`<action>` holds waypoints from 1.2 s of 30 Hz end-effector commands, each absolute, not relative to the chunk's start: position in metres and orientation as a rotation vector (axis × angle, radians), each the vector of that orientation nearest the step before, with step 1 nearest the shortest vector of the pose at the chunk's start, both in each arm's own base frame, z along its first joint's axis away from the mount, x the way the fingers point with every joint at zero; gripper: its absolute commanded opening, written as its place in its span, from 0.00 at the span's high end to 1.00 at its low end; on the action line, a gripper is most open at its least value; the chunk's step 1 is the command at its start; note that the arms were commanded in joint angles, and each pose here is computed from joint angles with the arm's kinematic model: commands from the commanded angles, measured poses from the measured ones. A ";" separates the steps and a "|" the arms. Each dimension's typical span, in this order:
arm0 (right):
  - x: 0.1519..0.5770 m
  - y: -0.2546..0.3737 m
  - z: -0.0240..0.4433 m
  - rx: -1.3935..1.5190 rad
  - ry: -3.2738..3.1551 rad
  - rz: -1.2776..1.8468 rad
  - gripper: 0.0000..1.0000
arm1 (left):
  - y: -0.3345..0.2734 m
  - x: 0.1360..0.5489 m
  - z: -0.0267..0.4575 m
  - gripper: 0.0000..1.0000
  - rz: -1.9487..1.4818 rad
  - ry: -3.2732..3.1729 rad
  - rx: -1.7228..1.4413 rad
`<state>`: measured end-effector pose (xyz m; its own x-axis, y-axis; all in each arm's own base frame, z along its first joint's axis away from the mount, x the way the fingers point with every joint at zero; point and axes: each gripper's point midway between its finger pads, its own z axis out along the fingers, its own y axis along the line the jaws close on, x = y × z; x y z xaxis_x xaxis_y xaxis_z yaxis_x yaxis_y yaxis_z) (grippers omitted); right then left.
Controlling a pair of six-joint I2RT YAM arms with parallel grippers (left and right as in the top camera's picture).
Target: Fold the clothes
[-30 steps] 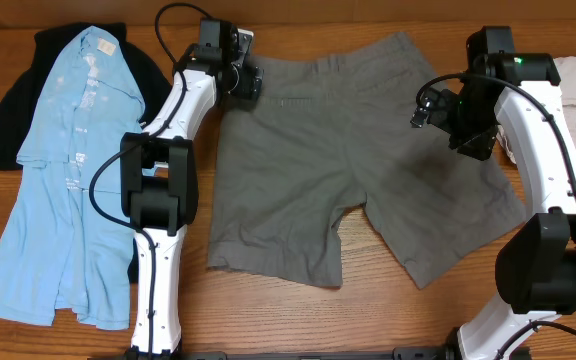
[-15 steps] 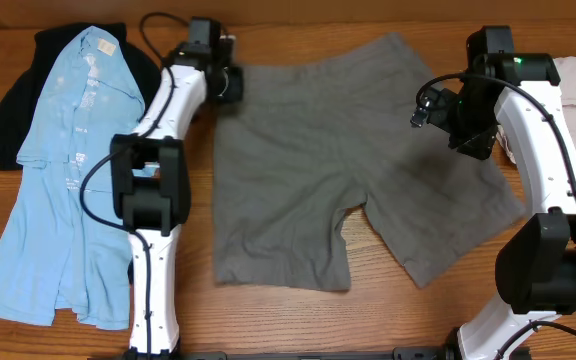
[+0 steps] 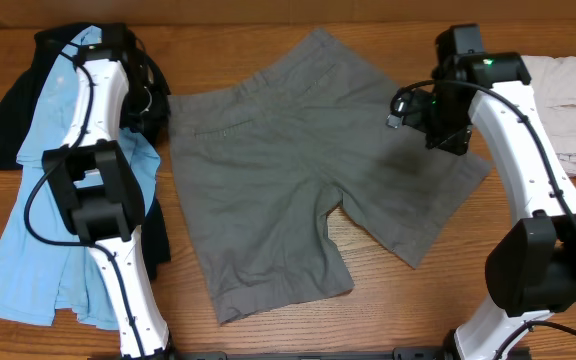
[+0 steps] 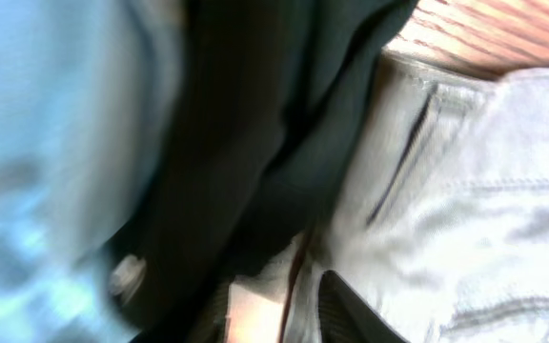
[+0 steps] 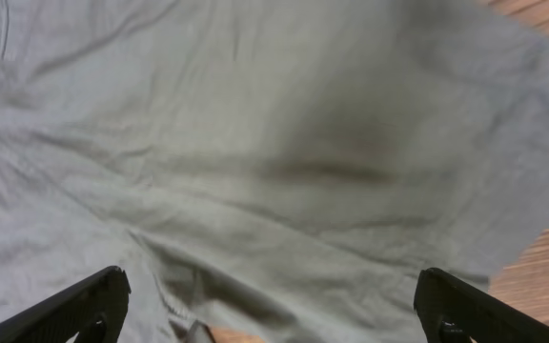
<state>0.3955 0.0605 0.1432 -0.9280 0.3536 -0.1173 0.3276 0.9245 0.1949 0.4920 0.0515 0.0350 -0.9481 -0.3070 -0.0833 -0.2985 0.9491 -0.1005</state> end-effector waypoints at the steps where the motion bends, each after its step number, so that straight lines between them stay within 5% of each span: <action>1: 0.390 0.069 0.146 0.499 2.948 0.261 0.00 | 0.042 0.496 0.094 0.62 -0.141 2.905 -0.360; 10: 0.347 0.067 0.110 0.617 3.109 0.194 0.00 | 0.012 0.481 0.232 0.28 -0.170 2.637 -0.222; 16: 0.318 0.063 0.062 0.726 3.179 0.147 0.00 | -0.023 0.463 0.283 0.23 -0.181 2.539 -0.015; 36: 0.318 0.029 -0.020 0.834 2.962 -0.076 0.00 | -0.098 0.465 0.218 0.23 -0.208 2.689 0.301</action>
